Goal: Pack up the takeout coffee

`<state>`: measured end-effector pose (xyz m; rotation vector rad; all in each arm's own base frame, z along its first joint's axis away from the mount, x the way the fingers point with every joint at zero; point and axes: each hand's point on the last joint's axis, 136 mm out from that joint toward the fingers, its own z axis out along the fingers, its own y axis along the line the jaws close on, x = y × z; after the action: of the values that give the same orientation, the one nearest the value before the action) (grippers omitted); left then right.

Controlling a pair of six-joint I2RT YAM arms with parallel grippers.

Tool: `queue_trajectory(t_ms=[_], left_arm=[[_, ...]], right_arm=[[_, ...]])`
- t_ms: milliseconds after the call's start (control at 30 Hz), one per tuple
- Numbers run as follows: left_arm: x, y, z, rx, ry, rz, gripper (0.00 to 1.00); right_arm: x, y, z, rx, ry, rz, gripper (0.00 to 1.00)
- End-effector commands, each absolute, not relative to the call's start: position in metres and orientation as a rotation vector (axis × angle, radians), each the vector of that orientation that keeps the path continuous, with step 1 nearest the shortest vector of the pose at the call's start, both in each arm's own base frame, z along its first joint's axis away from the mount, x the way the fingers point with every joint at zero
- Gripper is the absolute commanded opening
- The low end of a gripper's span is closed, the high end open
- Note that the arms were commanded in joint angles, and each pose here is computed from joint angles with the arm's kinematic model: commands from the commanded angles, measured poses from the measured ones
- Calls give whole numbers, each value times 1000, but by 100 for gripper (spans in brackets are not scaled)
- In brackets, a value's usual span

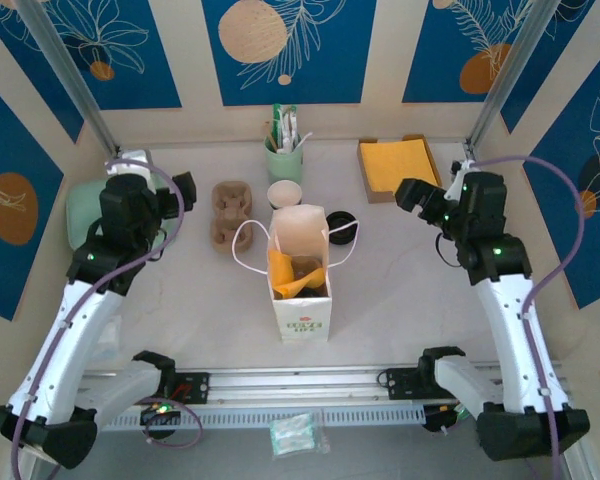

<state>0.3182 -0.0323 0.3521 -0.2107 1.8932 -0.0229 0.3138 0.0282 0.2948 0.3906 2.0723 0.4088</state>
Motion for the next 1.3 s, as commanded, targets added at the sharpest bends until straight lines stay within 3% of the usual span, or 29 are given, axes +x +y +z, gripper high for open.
queue_trajectory(t_ms=[0, 233, 700, 1267], left_arm=[[321, -11, 343, -228, 1841, 91, 99], [334, -5, 277, -204, 1853, 149, 99], [358, 9, 176, -145, 1888, 324, 99], [381, 2, 118, -12, 1897, 145, 99]], right_arm=[[330, -8, 288, 468, 1922, 265, 99], [340, -30, 214, 429, 1966, 113, 99], [367, -28, 156, 316, 1975, 54, 99], [392, 18, 96, 38, 1908, 94, 99]])
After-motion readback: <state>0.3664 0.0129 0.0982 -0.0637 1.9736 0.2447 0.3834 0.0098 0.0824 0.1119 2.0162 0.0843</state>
